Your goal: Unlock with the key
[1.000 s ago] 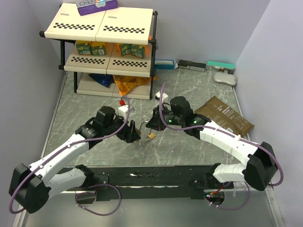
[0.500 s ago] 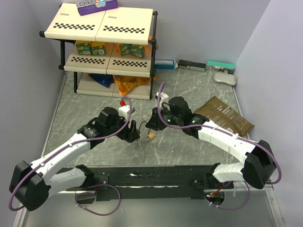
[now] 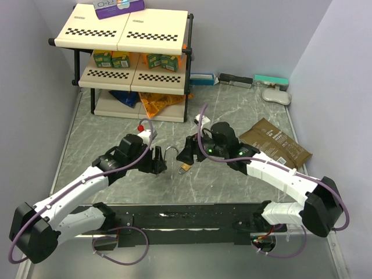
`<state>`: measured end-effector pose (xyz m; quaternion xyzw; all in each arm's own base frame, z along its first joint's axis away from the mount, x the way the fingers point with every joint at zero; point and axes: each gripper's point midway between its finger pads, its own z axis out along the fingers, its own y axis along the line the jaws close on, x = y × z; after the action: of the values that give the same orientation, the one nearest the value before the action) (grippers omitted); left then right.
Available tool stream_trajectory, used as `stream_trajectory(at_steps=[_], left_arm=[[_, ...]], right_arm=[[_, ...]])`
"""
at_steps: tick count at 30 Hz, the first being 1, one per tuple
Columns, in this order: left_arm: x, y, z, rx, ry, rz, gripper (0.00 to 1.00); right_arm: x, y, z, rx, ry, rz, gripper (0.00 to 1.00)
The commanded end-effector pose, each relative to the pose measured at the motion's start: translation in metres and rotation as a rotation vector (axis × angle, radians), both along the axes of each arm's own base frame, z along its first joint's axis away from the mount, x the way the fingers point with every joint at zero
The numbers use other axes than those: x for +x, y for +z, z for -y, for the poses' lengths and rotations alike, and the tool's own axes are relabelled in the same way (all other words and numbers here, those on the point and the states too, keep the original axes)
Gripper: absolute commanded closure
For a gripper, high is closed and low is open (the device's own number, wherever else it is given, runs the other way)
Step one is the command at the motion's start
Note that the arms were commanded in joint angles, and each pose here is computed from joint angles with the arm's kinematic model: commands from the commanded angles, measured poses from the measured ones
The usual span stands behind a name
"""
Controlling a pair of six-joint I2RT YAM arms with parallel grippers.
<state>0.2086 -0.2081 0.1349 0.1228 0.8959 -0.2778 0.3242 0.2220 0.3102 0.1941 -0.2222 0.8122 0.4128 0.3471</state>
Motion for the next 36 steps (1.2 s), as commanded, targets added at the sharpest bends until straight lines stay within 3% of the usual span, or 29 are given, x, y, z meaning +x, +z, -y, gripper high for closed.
stream_trajectory(at_steps=[1,16,36], left_arm=[[0.006,0.006,-0.011,0.001,0.112,-0.015,0.99],[0.021,-0.041,-0.034,0.046,0.204,-0.242,0.99],[0.098,-0.078,-0.103,0.252,0.378,-0.252,0.99]], right_arm=[[0.003,0.018,0.008,0.056,-0.033,0.070,0.23],[-0.008,0.018,0.047,0.036,-0.118,0.159,0.17],[-0.009,0.011,0.052,0.032,-0.132,0.159,0.15]])
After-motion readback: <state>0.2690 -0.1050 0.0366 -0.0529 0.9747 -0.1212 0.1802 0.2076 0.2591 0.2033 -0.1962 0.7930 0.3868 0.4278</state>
